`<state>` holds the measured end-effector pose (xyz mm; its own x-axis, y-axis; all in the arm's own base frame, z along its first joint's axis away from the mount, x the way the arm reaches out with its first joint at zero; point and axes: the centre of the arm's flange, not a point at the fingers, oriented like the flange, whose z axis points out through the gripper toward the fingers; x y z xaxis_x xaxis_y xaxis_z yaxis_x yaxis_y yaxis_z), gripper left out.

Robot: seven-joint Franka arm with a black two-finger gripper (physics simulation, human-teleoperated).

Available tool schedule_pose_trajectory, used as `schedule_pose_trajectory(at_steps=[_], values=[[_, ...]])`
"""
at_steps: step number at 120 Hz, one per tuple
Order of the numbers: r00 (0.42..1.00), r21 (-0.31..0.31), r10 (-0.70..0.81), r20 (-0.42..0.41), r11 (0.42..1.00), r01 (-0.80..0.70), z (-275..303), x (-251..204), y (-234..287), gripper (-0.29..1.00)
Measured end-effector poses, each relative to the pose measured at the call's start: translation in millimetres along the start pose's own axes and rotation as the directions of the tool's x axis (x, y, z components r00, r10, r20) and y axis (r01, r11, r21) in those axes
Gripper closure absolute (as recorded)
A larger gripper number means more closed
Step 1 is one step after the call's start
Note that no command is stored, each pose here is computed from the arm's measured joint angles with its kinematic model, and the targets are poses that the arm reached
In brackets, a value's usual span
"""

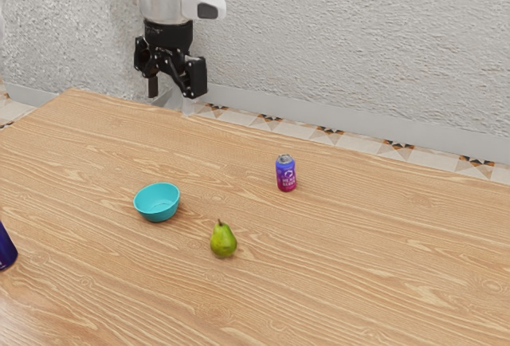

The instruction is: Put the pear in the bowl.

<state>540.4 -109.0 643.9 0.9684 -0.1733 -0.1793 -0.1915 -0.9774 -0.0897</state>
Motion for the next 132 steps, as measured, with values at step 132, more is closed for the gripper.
schedule_pose_trajectory(at_steps=[132], values=[[0.935,-0.203,-0.351,-0.045,0.92,0.335,328.7,73.9,6.3,0.0]])
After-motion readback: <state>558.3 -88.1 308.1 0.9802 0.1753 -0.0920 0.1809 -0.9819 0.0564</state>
